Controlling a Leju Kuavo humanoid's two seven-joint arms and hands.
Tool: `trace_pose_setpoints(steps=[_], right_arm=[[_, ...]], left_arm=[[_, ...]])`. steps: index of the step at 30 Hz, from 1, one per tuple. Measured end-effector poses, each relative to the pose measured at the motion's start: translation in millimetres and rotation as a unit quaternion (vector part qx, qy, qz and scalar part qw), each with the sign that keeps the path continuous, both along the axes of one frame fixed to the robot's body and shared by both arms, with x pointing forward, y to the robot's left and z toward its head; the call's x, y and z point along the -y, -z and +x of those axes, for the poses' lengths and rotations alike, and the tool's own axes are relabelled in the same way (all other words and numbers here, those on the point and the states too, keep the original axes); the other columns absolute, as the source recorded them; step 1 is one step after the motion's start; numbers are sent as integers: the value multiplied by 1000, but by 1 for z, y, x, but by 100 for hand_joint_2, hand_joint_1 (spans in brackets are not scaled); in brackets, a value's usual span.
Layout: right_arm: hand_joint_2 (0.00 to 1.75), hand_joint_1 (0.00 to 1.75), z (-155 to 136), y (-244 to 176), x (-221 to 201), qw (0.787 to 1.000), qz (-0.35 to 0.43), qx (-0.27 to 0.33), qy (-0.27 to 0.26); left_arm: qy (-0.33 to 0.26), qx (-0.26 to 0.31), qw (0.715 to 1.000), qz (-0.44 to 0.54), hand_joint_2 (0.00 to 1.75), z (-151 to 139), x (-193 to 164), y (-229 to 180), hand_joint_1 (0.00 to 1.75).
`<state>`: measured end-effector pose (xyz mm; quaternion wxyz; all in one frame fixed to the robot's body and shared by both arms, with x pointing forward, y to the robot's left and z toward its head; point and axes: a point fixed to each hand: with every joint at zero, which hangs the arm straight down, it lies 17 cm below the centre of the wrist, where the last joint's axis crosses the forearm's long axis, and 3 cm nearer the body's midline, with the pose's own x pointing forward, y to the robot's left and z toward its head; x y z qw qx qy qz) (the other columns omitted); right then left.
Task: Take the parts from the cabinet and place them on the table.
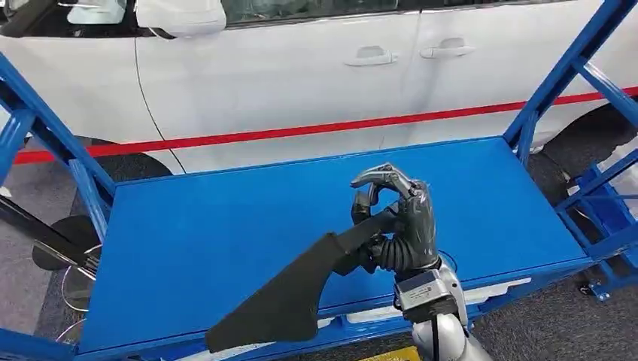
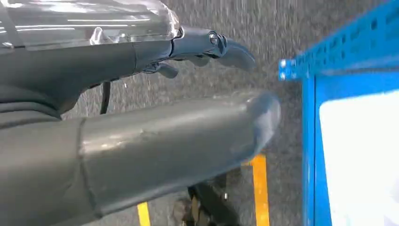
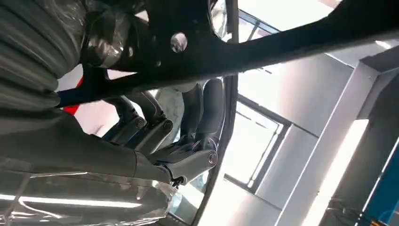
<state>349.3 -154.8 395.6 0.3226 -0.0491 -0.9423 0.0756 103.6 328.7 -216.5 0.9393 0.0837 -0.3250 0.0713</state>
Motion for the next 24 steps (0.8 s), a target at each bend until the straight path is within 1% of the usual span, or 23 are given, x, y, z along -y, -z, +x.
trace_pose_setpoints(steps=[9,24], right_arm=[[175,175,1,19,5,999,14,-33,-1],[175,175,1,23,4,999,23,-44,1]], left_arm=[[-8,-4,1000,-6,0,-2,4,1,0],[-11,-6,1000,-6,0,-2,2,1,0]])
